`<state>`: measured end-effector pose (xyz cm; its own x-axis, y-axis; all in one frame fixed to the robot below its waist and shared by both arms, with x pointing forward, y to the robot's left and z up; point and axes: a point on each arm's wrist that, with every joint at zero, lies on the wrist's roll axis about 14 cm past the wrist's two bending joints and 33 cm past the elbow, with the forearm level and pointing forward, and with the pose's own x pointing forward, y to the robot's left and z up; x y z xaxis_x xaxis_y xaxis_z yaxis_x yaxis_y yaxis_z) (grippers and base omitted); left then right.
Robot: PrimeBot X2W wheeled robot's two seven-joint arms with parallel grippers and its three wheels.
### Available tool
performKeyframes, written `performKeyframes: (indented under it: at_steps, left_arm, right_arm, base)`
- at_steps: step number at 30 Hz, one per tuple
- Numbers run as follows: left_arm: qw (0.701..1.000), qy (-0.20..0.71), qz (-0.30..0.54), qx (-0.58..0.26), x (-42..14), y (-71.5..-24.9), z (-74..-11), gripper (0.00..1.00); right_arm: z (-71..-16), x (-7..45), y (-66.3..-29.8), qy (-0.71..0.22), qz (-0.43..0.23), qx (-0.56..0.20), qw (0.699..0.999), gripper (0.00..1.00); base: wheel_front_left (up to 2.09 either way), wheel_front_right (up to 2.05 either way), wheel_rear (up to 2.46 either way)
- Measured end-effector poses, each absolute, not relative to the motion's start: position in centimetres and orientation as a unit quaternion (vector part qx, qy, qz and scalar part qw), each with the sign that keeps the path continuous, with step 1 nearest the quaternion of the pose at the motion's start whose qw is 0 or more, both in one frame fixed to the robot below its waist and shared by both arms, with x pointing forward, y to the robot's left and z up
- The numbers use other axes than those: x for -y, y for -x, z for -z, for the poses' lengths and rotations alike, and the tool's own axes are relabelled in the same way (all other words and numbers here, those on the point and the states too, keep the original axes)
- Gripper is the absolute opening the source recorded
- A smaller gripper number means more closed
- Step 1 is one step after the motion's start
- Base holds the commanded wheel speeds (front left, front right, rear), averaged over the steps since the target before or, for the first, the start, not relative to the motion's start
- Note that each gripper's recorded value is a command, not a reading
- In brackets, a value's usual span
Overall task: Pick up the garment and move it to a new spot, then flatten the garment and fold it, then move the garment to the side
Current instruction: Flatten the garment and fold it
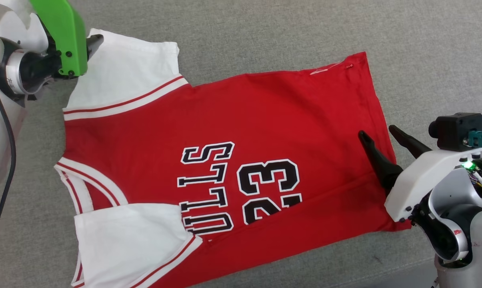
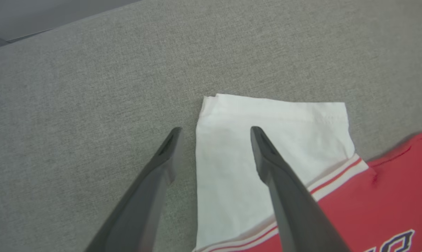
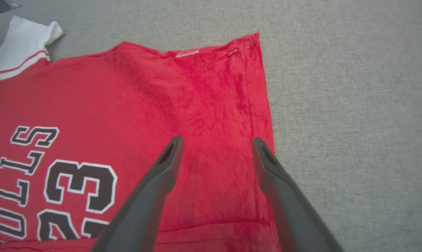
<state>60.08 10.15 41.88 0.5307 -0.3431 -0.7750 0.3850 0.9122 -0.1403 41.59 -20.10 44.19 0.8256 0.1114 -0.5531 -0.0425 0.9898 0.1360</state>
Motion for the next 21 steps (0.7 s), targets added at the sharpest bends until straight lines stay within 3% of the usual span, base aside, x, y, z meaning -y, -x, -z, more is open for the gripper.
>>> performKeyframes:
  at_steps: [13, 15, 21]
  left_arm:
    - [0.861, -0.04, 0.202, -0.465, -9.7, -62.1, -36.6, 1.0]
    - [0.856, -0.04, 0.201, -0.474, -9.8, -62.0, -36.2, 0.0]
    - [0.853, -0.028, 0.207, -0.478, -9.2, -61.8, -36.4, 0.0]
  right_arm:
    - [-42.1, 21.7, -41.3, -0.054, -0.014, -0.318, 0.946, 1.0]
    - [-42.1, 21.8, -41.5, -0.051, -0.014, -0.317, 0.947, 1.0]
    - [-42.3, 21.9, -41.8, -0.044, -0.017, -0.315, 0.948, 1.0]
  base:
    - [0.0, 0.0, 0.0]
    - [0.0, 0.0, 0.0]
    - [0.0, 0.0, 0.0]
